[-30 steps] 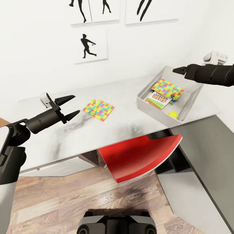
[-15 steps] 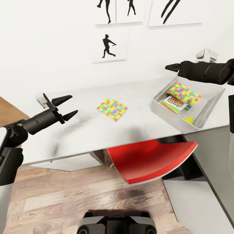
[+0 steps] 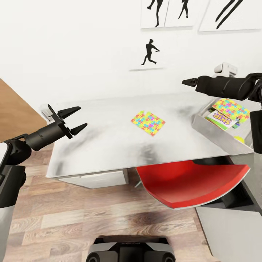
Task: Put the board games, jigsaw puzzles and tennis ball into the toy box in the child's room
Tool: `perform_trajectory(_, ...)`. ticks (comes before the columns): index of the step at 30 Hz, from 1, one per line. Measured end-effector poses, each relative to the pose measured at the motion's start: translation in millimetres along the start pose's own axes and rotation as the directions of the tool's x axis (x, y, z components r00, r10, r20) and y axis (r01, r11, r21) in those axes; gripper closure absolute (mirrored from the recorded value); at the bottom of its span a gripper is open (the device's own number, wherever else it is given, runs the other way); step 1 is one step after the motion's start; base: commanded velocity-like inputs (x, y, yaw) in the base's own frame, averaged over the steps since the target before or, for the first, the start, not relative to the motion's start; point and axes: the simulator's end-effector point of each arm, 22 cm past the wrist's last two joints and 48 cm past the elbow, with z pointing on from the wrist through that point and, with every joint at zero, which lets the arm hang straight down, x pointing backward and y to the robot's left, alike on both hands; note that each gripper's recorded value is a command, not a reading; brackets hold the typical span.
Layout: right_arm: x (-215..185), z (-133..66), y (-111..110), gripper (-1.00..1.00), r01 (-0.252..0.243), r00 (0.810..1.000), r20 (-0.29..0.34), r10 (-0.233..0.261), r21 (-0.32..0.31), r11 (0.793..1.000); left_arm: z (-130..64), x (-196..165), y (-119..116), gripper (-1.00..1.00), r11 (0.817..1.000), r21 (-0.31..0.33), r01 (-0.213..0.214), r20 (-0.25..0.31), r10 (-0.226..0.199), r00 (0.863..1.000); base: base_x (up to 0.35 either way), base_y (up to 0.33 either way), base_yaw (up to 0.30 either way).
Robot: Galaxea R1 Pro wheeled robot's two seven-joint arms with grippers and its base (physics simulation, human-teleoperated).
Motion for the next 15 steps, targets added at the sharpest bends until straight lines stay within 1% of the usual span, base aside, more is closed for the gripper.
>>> perform_trajectory(3,15,4.2,-11,-1.00,-0.009,1.000,-0.026,0.010,0.035,0.999,0.1,0,0,-1.00,1.000,0.000,0.000,-0.001,0.000,1.000,0.000,0.298,0.008)
perform_trajectory(5,31,10.3,-35,-1.00,-0.025,0.998,-0.062,0.032,0.114,0.993,0.5,1,0,-1.00,1.000,0.000,0.000,-0.002,0.000,1.000,0.000,0.308,0.003)
perform_trajectory(6,31,10.2,-35,-1.00,-0.026,0.997,-0.063,0.033,0.114,0.993,0.4,1,0,-1.00,1.000,0.001,0.000,-0.002,0.000,1.000,0.000,0.311,0.003)
perform_trajectory(9,45,16.7,-54,-1.00,-0.044,0.993,-0.098,0.061,0.166,0.985,0.8,1,0,-1.00,1.000,0.000,0.000,-0.003,0.000,1.000,0.000,0.279,0.002)
perform_trajectory(12,60,24.2,-77,-1.00,-0.072,0.985,-0.138,0.104,0.217,0.973,0.7,2,1,-1.00,1.000,-0.002,0.001,-0.003,-0.001,1.000,0.000,0.169,0.001)
perform_trajectory(13,60,24.2,-77,-1.00,-0.073,0.985,-0.139,0.105,0.217,0.973,0.7,2,1,-1.00,1.000,-0.002,0.001,-0.003,-0.001,1.000,0.000,0.125,0.001)
perform_trajectory(15,74,29.9,-94,-1.00,-0.096,0.975,-0.171,0.142,0.252,0.963,0.5,2,3,-1.00,1.000,-0.006,0.002,-0.003,-0.002,1.000,0.000,0.090,0.000)
